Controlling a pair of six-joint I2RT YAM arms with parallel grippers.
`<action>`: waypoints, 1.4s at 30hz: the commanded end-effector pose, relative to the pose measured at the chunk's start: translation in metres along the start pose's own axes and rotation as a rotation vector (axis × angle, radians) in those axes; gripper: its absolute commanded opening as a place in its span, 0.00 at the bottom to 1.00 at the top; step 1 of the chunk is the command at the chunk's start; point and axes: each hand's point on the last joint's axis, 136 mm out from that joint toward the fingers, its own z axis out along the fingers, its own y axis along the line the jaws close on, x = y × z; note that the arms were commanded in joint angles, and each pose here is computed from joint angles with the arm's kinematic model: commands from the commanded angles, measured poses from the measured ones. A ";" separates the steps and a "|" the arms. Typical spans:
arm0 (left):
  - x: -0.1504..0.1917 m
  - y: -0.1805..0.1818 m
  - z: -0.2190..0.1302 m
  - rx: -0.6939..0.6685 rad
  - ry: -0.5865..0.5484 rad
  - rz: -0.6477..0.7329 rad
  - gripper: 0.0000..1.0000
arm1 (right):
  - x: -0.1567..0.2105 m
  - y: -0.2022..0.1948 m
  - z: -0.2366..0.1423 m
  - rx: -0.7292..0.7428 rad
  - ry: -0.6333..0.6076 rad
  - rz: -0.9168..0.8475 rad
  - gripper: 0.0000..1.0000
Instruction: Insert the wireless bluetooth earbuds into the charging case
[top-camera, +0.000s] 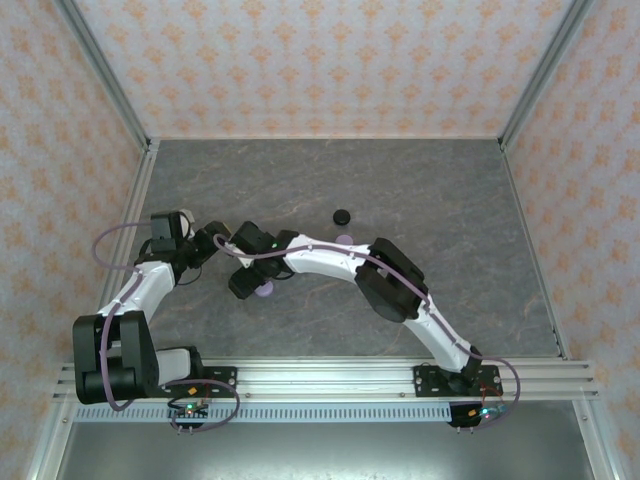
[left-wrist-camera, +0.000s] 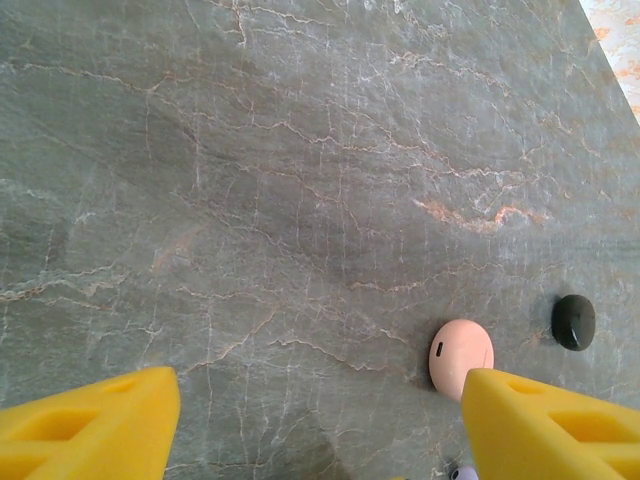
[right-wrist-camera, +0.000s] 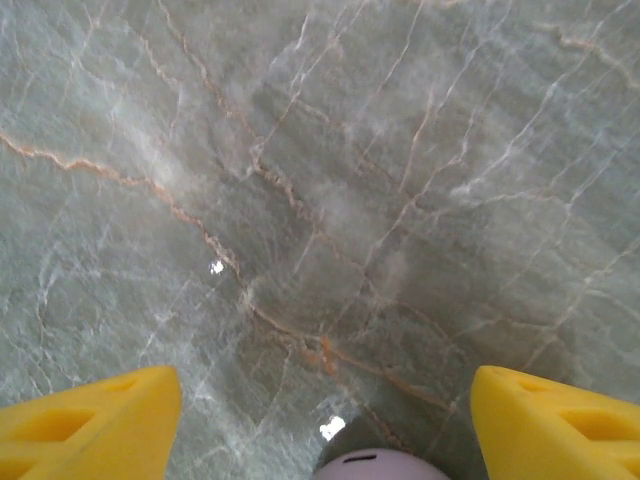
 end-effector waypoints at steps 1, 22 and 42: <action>0.006 0.004 0.000 -0.002 0.021 -0.011 0.74 | 0.006 0.005 -0.003 -0.003 0.028 -0.031 0.75; 0.008 0.005 -0.001 -0.010 0.030 -0.012 0.75 | 0.041 0.021 -0.030 -0.069 0.068 -0.063 0.70; 0.003 0.010 -0.011 -0.056 -0.013 0.002 0.76 | 0.023 0.028 -0.035 0.005 0.019 -0.186 0.74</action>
